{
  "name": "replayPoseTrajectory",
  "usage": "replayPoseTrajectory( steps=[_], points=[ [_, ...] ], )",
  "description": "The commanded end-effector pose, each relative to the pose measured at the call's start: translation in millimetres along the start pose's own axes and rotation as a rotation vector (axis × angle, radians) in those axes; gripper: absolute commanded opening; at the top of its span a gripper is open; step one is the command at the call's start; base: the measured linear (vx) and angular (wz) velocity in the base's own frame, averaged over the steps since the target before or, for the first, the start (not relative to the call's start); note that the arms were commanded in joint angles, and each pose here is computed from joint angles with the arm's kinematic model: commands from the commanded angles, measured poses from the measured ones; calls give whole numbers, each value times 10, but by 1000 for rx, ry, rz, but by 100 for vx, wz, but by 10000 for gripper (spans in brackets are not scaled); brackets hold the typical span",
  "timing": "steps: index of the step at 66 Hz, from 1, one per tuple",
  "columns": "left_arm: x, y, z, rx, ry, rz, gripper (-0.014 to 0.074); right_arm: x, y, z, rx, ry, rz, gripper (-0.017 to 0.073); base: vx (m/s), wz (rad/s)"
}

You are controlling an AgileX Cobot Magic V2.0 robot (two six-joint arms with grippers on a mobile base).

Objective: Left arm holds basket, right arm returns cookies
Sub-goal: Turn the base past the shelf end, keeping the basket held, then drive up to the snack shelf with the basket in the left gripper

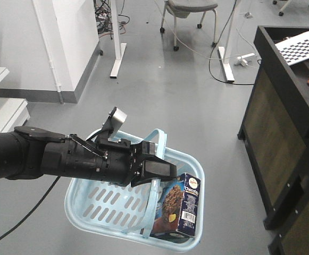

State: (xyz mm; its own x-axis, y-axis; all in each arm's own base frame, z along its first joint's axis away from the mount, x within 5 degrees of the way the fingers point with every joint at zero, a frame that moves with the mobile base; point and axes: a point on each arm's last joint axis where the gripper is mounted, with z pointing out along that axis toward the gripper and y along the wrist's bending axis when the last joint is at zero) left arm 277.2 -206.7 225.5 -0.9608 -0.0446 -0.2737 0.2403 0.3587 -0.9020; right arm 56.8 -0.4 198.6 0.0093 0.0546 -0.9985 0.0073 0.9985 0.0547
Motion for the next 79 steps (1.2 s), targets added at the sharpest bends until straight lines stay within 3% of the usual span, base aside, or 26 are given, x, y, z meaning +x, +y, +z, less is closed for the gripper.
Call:
replayPoseTrajectory(
  steps=[1,43,79],
  points=[
    [-48,-332,-96,128,-37,33,-3,-11,-1,-5,-1,-65,-8,-3,37,10],
    [-48,-332,-96,128,-37,33,-3,-11,-1,-5,-1,-65,-8,-3,35,9],
    [-48,-332,-96,128,-37,33,-3,-11,-1,-5,-1,-65,-8,-3,28,73]
  ],
)
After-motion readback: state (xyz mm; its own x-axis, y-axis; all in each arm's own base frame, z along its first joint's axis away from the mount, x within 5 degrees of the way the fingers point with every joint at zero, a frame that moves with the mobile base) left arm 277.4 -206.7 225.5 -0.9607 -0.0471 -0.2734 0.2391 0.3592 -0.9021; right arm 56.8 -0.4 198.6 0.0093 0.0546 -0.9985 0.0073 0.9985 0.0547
